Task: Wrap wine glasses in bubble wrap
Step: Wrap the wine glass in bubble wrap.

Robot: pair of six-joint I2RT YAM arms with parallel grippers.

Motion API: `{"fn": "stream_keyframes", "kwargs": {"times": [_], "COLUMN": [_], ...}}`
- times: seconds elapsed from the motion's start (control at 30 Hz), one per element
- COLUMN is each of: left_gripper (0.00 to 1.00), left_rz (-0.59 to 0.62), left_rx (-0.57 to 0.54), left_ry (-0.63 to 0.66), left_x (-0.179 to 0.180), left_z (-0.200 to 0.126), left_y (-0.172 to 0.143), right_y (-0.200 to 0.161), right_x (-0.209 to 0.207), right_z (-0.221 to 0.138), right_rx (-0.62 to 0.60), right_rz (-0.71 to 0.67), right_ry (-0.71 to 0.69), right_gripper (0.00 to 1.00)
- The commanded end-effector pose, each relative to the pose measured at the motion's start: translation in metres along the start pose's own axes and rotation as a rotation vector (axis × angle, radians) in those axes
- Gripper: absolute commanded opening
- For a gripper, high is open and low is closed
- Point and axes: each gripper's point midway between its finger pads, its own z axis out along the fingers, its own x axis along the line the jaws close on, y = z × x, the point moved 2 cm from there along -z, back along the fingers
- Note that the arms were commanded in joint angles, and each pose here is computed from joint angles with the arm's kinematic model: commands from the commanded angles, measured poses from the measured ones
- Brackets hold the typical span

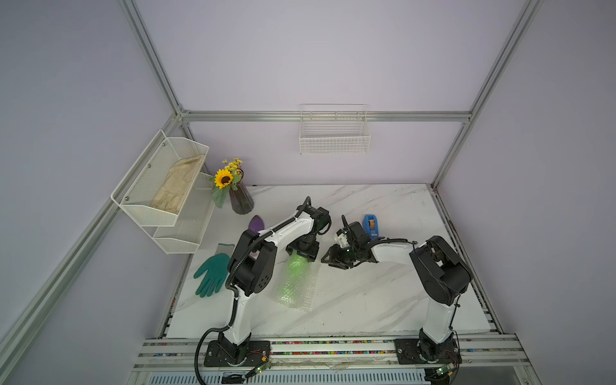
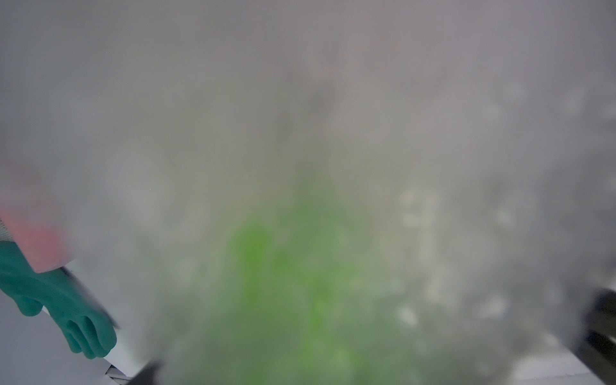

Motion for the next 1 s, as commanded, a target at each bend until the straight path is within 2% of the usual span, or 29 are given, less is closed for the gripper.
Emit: {"fn": "stream_keyframes", "kwargs": {"times": [0.0,0.3,0.5,0.63,0.77,0.83,0.97], "left_gripper": [0.72,0.72,0.72,0.72,0.70,0.69,0.67], "left_rz": [-0.015,-0.014,-0.030,-0.035,-0.050,-0.063,-0.131], "left_rx": [0.005,0.013,0.005,0.009,0.002,-0.008,-0.050], "left_ry": [0.009,0.002,-0.032,-0.040,-0.075,-0.125,-0.293], "left_x": [0.001,0.005,0.007,0.009,0.009,0.006,-0.003], "left_z": [0.000,0.005,0.008,0.010,0.010,0.008,0.003], "left_y": [0.003,0.003,0.005,0.004,0.005,0.005,0.009], "right_y": [-0.009,-0.024,-0.032,-0.040,-0.036,-0.031,-0.020], "right_x": [0.002,0.010,0.019,0.023,0.022,0.030,0.047], "right_z": [0.019,0.041,0.040,0.037,0.031,0.023,0.003], "right_rx": [0.002,0.001,-0.022,-0.028,-0.068,-0.094,-0.113], "right_rz": [0.059,0.143,0.180,0.191,0.185,0.163,0.069], "right_ry": [0.002,0.056,0.121,0.137,0.121,0.121,0.049], "right_gripper": [0.45,0.42,0.39,0.31,0.13,0.06,0.00]}}
